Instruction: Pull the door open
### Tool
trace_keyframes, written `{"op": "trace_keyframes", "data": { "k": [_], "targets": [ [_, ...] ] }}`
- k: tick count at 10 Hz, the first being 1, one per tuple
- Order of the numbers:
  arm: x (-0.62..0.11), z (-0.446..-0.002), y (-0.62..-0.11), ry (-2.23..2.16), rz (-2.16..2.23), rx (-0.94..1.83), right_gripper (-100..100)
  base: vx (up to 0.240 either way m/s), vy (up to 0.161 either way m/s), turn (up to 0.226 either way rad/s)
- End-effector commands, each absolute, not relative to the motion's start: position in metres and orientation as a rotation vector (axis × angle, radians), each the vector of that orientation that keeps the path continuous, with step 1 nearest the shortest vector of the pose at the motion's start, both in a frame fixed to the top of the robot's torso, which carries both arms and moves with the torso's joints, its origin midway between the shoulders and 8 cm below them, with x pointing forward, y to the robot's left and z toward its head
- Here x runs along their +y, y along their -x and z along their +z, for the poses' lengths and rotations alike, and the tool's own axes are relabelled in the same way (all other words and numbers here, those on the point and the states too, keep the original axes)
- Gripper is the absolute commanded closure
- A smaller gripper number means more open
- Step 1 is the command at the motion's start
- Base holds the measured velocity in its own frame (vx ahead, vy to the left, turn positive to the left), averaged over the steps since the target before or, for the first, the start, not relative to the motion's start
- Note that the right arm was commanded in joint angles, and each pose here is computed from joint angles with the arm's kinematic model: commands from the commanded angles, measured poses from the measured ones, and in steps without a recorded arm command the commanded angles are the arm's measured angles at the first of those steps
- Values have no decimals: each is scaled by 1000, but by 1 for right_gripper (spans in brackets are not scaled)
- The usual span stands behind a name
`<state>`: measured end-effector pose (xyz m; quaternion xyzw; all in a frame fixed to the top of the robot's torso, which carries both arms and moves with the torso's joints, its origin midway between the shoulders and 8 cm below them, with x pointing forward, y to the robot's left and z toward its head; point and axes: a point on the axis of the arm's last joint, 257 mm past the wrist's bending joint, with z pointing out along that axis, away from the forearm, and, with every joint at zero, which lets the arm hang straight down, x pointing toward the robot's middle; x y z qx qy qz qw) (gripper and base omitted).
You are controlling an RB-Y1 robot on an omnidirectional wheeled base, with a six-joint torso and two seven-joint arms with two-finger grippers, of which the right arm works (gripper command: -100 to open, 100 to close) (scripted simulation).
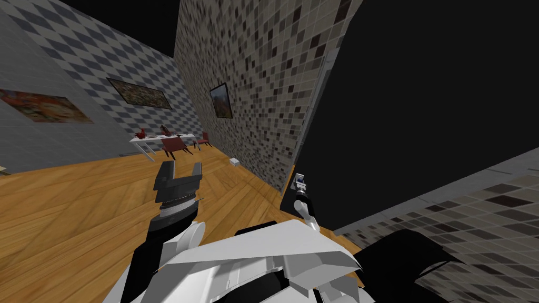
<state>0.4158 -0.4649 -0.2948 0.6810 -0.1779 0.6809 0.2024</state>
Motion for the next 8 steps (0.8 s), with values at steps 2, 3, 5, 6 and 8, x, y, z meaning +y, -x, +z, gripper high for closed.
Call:
{"op": "trace_keyframes", "data": {
  "k": [2,3,5,6,8],
  "targets": [
    [-463,-295,-417,-1906,1902,-494,100,-21,-7,4],
    [-463,-295,-417,-1906,1902,-494,100,-12,1,5],
    [-463,-295,-417,-1906,1902,-494,100,0,0,0],
    [-464,-296,-417,-1916,1912,-484,100,-160,-20,167],
    [-463,-295,-419,-1925,1925,-475,100,-236,-35,173]
  ]
}}
